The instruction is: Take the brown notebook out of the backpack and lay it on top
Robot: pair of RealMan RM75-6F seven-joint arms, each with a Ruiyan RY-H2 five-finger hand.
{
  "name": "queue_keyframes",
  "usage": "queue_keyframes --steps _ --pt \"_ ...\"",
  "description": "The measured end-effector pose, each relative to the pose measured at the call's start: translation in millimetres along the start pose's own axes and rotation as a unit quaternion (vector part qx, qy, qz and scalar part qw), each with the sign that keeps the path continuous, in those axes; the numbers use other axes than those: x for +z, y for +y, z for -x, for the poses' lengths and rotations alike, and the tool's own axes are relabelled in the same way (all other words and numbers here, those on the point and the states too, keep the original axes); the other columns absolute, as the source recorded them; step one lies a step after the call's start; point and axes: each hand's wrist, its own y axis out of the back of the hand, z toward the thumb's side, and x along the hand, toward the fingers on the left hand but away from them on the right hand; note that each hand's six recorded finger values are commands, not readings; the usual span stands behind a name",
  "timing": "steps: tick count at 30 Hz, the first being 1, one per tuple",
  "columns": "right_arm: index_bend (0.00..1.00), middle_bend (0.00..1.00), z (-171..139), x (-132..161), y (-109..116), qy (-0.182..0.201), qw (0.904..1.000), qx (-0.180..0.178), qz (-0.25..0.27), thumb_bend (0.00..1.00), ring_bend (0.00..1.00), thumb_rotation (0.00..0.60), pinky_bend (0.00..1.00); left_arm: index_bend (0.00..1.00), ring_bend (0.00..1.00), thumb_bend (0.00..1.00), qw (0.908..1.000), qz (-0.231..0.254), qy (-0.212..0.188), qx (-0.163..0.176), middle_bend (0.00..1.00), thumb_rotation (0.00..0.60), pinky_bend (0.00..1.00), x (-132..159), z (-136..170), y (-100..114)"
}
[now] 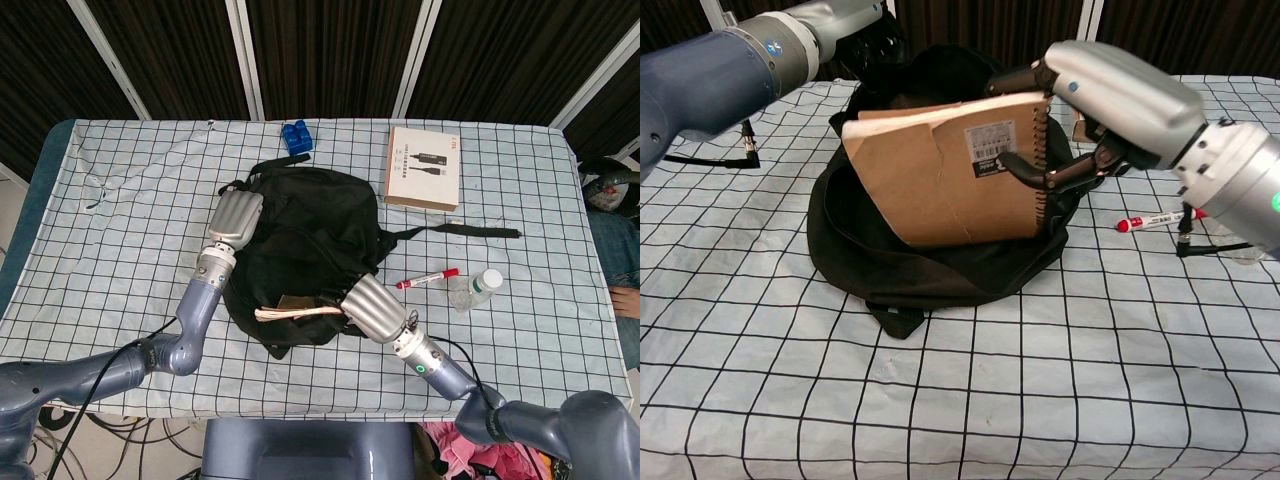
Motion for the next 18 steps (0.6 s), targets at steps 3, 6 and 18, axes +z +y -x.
queue_keyframes --steps 3,6,18 --pt "0.68 0.62 -12.9 -0.7 28.1 -0.002 0.9998 -0.018 0.002 0.54 0.64 0.6 0.5 0.66 0.49 0.38 1.0 -0.004 -0.005 0.0 0.68 0.6 0.41 1.7 -0.2 -3.8" --pt "0.68 0.61 -25.1 -8.4 56.9 -0.014 0.9992 -0.037 -0.006 0.54 0.64 0.6 0.5 0.66 0.49 0.38 1.0 -0.004 -0.008 -0.003 0.68 0.6 0.41 2.1 1.0 -7.6" --pt "0.68 0.61 -68.5 -75.0 171.5 -0.117 0.9775 -0.146 -0.098 0.55 0.64 0.6 0.5 0.65 0.49 0.38 0.9996 -0.024 -0.015 -0.002 0.68 0.6 0.41 -1.4 6.3 -9.5"
